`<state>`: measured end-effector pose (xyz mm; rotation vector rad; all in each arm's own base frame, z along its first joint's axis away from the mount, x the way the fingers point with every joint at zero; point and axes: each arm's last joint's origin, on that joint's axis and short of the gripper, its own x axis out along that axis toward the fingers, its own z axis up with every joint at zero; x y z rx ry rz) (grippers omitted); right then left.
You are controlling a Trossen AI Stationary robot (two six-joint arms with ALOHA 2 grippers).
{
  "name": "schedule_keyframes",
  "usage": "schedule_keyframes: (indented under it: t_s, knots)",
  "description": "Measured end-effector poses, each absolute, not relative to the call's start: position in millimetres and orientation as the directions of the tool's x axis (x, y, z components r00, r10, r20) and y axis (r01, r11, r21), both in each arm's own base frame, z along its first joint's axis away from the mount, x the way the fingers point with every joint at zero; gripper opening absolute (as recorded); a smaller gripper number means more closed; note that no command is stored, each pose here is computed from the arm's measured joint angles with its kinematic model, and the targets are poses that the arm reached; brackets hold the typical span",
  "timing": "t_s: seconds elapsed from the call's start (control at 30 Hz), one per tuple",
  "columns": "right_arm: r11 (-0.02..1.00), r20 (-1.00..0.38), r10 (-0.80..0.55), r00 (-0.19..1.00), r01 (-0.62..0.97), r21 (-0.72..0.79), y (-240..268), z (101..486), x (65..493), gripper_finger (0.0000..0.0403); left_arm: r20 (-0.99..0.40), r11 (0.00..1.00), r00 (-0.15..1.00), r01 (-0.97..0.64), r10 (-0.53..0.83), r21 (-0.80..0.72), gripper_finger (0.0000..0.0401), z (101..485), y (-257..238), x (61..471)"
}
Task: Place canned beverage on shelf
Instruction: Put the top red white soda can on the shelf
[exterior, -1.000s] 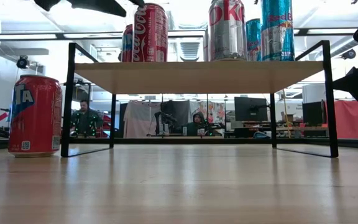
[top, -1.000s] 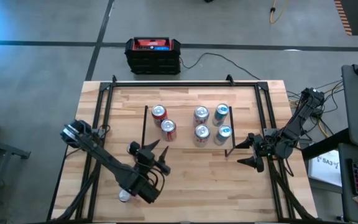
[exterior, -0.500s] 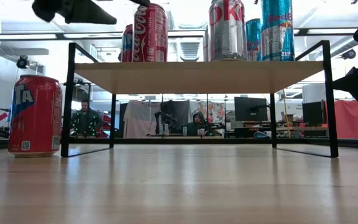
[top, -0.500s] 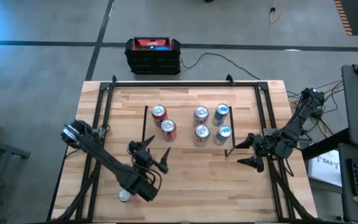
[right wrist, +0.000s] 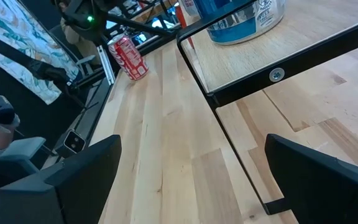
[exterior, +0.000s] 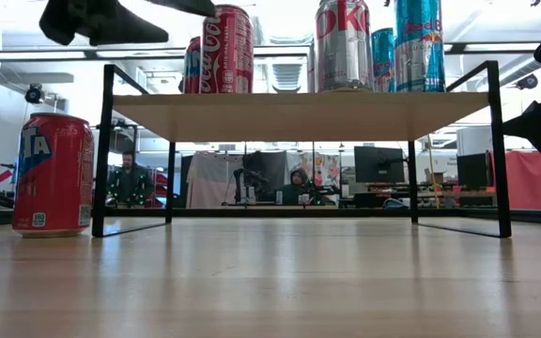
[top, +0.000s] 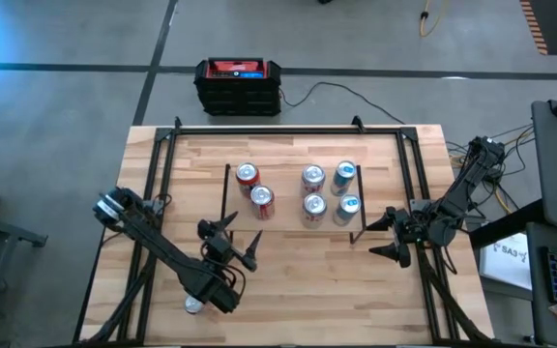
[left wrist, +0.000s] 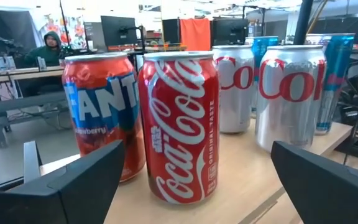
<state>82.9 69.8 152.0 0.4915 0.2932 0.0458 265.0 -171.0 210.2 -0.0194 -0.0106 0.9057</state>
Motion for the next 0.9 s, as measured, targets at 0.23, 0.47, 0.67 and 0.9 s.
schedule_keyframes:
  t_s: [0.23, 0.47, 0.67, 0.9]
  knots:
    - [0.881, -0.266, 0.114, 0.957, 0.027, 0.471, 70, 152, 83, 0.0384, 0.001, 0.588, 0.589, -0.806, 0.808, -0.068, 0.0388, 215, -165, 276]
    - [0.881, -0.266, 0.114, 0.957, 0.026, 0.472, 70, 152, 83, 0.0384, 0.001, 0.554, 0.556, -0.827, 0.831, -0.093, 0.0388, 215, -155, 284]
    - [0.882, -0.266, 0.114, 0.957, 0.026, 0.471, 70, 152, 83, 0.0384, 0.001, 0.529, 0.533, -0.84, 0.846, -0.119, 0.0388, 214, -148, 290]
    - [0.882, -0.266, 0.113, 0.957, 0.027, 0.471, 70, 152, 83, 0.0384, -0.001, 0.514, 0.519, -0.848, 0.855, -0.131, 0.0388, 214, -145, 295]
